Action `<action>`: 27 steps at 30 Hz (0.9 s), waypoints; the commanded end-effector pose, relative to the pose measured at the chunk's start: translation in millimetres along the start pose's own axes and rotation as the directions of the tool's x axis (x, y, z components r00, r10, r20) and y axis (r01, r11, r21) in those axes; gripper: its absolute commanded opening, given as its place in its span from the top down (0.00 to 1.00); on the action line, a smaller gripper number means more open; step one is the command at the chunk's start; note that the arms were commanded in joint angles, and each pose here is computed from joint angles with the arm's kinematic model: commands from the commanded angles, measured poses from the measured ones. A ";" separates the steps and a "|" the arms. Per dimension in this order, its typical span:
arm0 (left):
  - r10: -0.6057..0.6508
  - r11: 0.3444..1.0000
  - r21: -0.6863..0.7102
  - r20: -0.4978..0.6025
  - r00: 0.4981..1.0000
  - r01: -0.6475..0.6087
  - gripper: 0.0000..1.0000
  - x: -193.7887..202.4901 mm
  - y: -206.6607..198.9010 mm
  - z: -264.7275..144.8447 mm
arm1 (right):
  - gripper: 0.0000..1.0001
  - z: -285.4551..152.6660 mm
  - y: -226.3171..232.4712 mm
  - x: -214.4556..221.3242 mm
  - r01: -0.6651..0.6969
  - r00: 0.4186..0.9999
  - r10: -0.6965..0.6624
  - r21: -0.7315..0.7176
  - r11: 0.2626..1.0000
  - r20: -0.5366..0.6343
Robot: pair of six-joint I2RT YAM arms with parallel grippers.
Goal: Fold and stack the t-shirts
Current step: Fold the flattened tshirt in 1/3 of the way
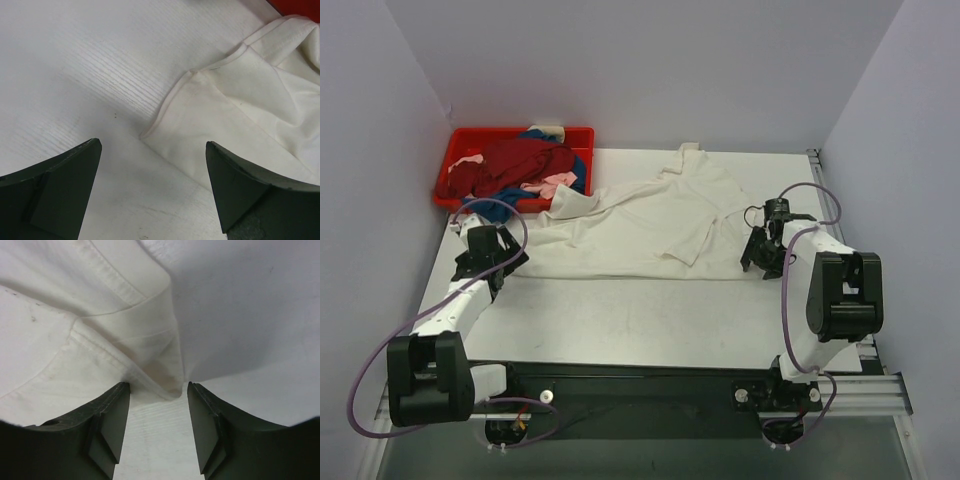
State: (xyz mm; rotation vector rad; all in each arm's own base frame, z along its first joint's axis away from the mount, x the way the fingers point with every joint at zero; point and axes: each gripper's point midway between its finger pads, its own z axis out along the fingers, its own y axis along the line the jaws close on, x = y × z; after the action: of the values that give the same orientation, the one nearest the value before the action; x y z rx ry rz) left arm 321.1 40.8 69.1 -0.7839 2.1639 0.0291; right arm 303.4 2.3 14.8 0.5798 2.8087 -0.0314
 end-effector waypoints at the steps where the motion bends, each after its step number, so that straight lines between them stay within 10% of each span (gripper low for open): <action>1: 0.011 1.000 0.010 0.052 0.999 -0.011 0.04 -7.8 1.9 -4.9 | 0.51 -3.5 3.6 5.0 0.004 1.000 -0.005 -0.024 1.000 -0.011; 12: 0.027 1.000 0.007 0.011 1.000 -0.027 0.12 11.3 6.8 -1.3 | 0.98 -2.8 -18.0 21.5 -0.026 0.999 0.026 0.011 1.000 -0.030; 27: 0.078 0.997 0.003 -0.090 0.993 -0.078 0.20 36.4 4.8 -0.8 | 1.00 -7.2 -20.4 27.2 -0.033 0.999 0.033 0.003 0.999 -0.020</action>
State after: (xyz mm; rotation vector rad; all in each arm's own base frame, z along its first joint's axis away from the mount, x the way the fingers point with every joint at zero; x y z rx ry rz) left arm 297.5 25.1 37.3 -0.7274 2.2808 0.0288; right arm 281.3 -1.2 9.3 0.6179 2.7950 0.0105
